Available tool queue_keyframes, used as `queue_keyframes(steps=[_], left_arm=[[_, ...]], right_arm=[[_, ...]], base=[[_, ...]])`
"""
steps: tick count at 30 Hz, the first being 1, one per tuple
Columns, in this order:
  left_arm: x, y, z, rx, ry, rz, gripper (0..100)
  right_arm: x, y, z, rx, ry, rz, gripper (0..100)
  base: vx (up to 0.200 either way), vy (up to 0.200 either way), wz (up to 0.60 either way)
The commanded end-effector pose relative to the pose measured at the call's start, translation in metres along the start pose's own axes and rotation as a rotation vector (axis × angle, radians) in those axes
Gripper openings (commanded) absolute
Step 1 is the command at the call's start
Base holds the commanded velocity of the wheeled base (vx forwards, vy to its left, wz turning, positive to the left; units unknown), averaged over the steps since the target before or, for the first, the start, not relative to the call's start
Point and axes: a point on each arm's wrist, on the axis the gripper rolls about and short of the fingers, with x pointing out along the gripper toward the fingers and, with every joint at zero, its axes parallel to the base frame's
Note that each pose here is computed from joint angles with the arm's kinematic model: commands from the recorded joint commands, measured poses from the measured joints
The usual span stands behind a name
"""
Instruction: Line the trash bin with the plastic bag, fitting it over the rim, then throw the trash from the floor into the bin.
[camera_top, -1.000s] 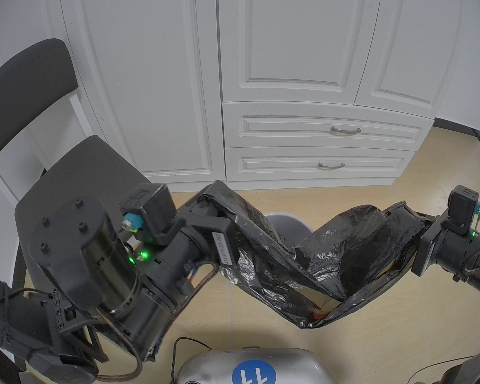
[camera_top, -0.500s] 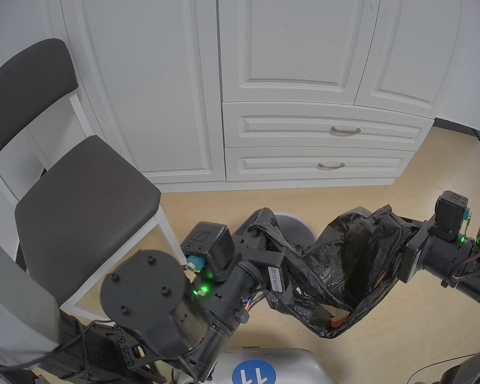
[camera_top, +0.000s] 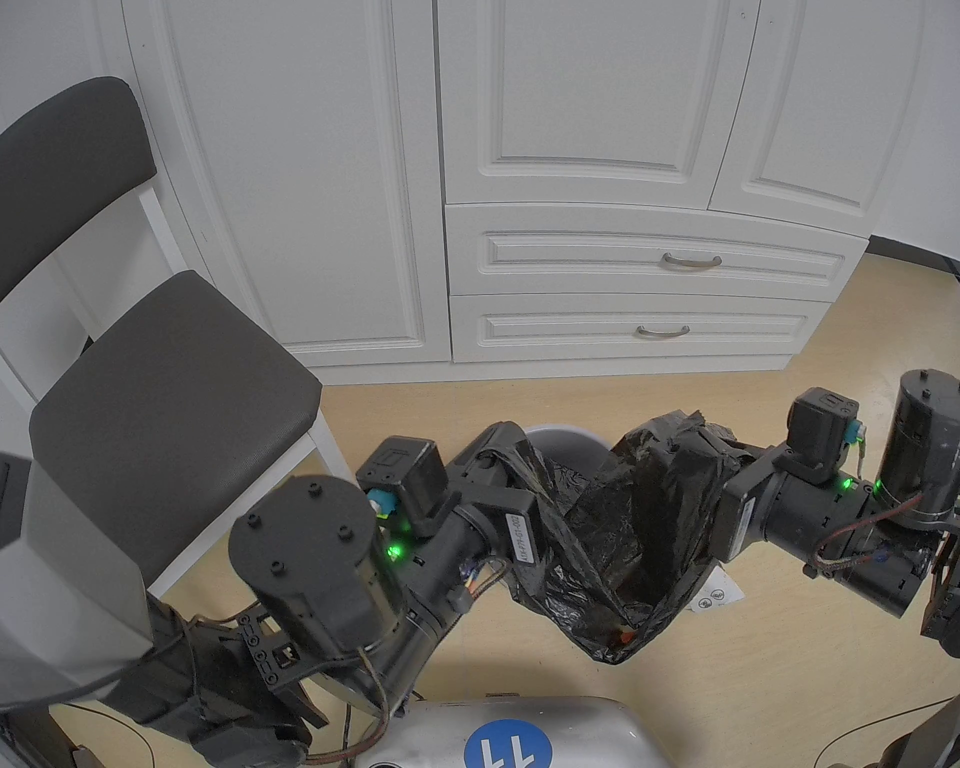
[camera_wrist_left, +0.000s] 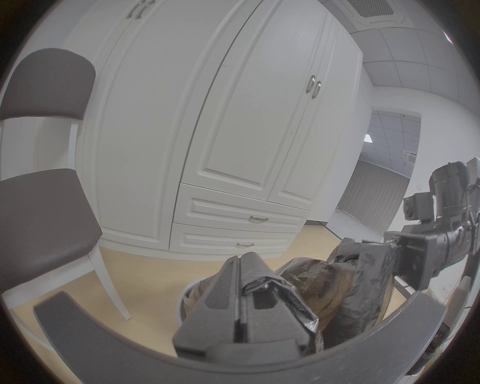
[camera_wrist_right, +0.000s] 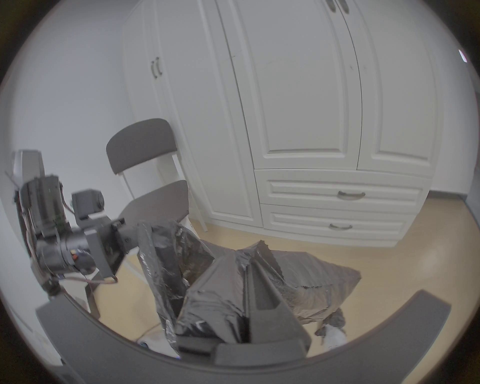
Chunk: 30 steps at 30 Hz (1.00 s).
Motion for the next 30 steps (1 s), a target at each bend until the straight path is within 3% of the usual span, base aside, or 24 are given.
queue_keyframes(steps=[1, 6, 9, 11, 13, 14, 20, 23, 24, 26, 30], left_arm=[[0.008, 0.019, 0.001, -0.001, 0.002, 0.031, 0], [0.018, 0.034, 0.002, -0.004, 0.026, 0.042, 0], [0.024, 0.038, 0.004, -0.051, 0.054, 0.038, 0], [0.031, 0.042, 0.006, -0.098, 0.099, 0.045, 0], [0.033, 0.043, 0.008, -0.114, 0.111, 0.043, 0], [0.037, 0.046, 0.014, -0.170, 0.151, 0.030, 0], [0.032, 0.062, 0.022, -0.273, 0.335, -0.051, 0], [0.032, 0.064, 0.022, -0.283, 0.347, -0.057, 0], [0.032, 0.070, 0.018, -0.300, 0.375, -0.060, 0], [0.030, 0.072, 0.013, -0.290, 0.389, -0.054, 0], [0.024, 0.072, 0.007, -0.280, 0.418, -0.050, 0]], right_arm=[[0.021, 0.008, 0.009, 0.080, -0.006, 0.017, 0], [0.033, 0.013, 0.032, 0.197, 0.051, 0.074, 0], [0.036, 0.015, 0.043, 0.246, 0.126, 0.099, 0], [0.044, 0.014, 0.048, 0.335, 0.177, 0.078, 0], [0.047, 0.014, 0.049, 0.361, 0.191, 0.075, 0], [0.057, 0.012, 0.053, 0.416, 0.207, 0.071, 0], [0.073, 0.015, 0.049, 0.478, 0.281, 0.085, 0], [0.075, 0.015, 0.048, 0.485, 0.286, 0.083, 0], [0.083, 0.015, 0.035, 0.481, 0.358, 0.068, 0], [0.086, 0.016, 0.028, 0.469, 0.410, 0.061, 0], [0.098, 0.022, 0.016, 0.459, 0.449, 0.051, 0]], base=[[0.000, 0.000, 0.00], [0.000, 0.000, 0.00], [0.000, 0.000, 0.00], [0.000, 0.000, 0.00], [0.000, 0.000, 0.00], [0.000, 0.000, 0.00], [0.000, 0.000, 0.00], [0.000, 0.000, 0.00], [0.000, 0.000, 0.00], [0.000, 0.000, 0.00], [0.000, 0.000, 0.00]])
